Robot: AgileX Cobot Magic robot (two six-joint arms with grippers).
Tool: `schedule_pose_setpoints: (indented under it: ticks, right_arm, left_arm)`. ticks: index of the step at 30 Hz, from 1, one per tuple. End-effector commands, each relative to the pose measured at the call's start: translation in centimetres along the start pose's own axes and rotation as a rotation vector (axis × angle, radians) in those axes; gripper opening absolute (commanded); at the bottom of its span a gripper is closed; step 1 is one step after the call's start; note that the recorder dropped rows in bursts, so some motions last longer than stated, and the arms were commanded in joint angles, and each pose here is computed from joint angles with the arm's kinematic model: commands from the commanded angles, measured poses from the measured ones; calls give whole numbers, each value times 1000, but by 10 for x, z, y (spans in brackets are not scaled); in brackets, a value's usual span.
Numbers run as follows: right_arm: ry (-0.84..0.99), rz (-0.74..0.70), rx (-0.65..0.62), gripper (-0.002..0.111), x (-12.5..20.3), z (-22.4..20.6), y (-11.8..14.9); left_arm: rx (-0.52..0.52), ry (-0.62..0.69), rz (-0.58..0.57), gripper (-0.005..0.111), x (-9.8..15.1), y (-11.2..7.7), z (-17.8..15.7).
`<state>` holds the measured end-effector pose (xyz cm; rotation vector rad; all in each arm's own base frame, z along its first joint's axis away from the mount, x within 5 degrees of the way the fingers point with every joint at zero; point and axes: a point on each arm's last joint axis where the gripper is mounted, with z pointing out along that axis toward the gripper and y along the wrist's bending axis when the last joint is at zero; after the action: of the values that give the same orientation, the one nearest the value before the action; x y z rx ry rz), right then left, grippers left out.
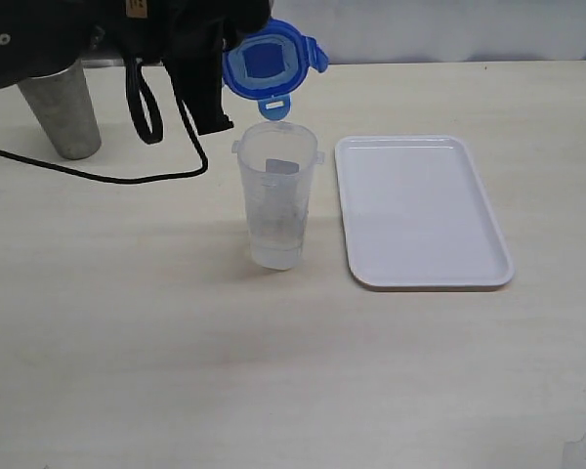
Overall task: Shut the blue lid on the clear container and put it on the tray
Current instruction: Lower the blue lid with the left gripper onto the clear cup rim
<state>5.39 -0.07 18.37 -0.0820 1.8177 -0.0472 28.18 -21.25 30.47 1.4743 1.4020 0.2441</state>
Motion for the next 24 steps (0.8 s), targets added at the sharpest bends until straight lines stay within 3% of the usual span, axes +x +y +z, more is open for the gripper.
schedule_pose_setpoints:
  ticks: [1,3,5,6,8,17,24]
  right_arm:
    - [1,5,2,4,1,0,0]
    - [1,5,2,4,1,0,0]
    - [1,5,2,4,1,0,0]
    - [1,5,2,4,1,0,0]
    - [1,5,2,4,1,0,0]
    - [1,5,2,4,1,0,0]
    - [1,5,2,4,1,0,0]
  left_arm:
    - [-41,-62,-3,0,0,-2,16]
    - [-91,-110,25,0,1,0,25]
    - [-117,-120,137,0,2,1,28]
    - [-101,-94,222,0,4,-1,29]
    - [-42,-39,280,0,10,-6,29]
    - [29,-31,266,0,-1,-18,26]
    - [30,-16,233,0,-3,-12,13]
